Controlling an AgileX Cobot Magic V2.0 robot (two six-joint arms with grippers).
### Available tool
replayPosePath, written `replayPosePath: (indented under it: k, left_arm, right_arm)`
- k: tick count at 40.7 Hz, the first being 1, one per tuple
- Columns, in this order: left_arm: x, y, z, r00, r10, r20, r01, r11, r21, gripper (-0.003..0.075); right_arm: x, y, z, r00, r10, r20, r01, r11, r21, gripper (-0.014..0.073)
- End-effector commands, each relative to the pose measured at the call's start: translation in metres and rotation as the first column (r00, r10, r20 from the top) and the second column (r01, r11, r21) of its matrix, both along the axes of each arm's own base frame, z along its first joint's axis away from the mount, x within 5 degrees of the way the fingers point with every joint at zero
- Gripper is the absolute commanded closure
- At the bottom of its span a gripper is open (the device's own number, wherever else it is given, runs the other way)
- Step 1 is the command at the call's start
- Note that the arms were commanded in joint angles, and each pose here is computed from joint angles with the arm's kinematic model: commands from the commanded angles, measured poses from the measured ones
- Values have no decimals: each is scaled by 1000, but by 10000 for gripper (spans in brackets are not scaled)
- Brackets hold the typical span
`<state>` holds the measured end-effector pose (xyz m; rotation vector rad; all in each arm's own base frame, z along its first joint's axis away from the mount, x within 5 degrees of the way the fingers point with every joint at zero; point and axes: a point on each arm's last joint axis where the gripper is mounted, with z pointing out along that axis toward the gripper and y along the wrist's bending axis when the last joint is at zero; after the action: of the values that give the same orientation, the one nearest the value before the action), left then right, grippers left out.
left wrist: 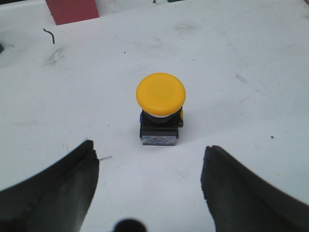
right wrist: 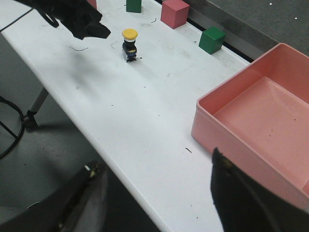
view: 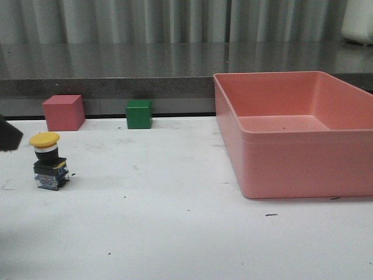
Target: Place and stand button with both arms
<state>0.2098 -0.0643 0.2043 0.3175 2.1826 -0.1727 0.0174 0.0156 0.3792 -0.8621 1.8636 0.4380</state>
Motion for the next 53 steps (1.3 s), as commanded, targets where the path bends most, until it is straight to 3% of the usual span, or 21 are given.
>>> replayPosePath:
  k: [1, 5, 12, 18, 22, 29, 39, 53]
  left_arm:
    - [-6, 2, 53, 999, 19, 34, -18, 999, -36, 281]
    - [-21, 7, 92, 1000, 19, 12, -18, 999, -28, 281]
    - [-51, 16, 164, 995, 20, 101, -15, 998, -57, 281]
    - [-78, 23, 200, 985, 22, 173, -7, 996, -91, 281]
    - [-87, 26, 202, 983, 22, 184, -5, 995, -96, 281]
    - [-92, 27, 185, 995, 17, 95, -10, 997, -72, 281]
    - [-95, 27, 168, 994, 16, 110, -5, 995, -95, 281]
    - [-95, 27, 168, 994, 16, 109, -5, 995, -95, 281]
  right_arm:
    - [2, 2, 11, 998, 0, 62, -3, 999, 48, 118]
    - [2, 2, 11, 998, 0, 62, -3, 999, 48, 118]
    - [2, 2, 11, 998, 0, 62, -3, 999, 48, 118]
    - [2, 2, 11, 998, 0, 62, -3, 999, 48, 118]
    - [2, 2, 11, 998, 0, 62, -3, 999, 48, 118]
    - [2, 2, 11, 998, 0, 62, -3, 999, 48, 118]
    - [2, 2, 11, 998, 0, 62, -3, 999, 48, 118]
    - [2, 2, 11, 998, 0, 63, -3, 999, 49, 118]
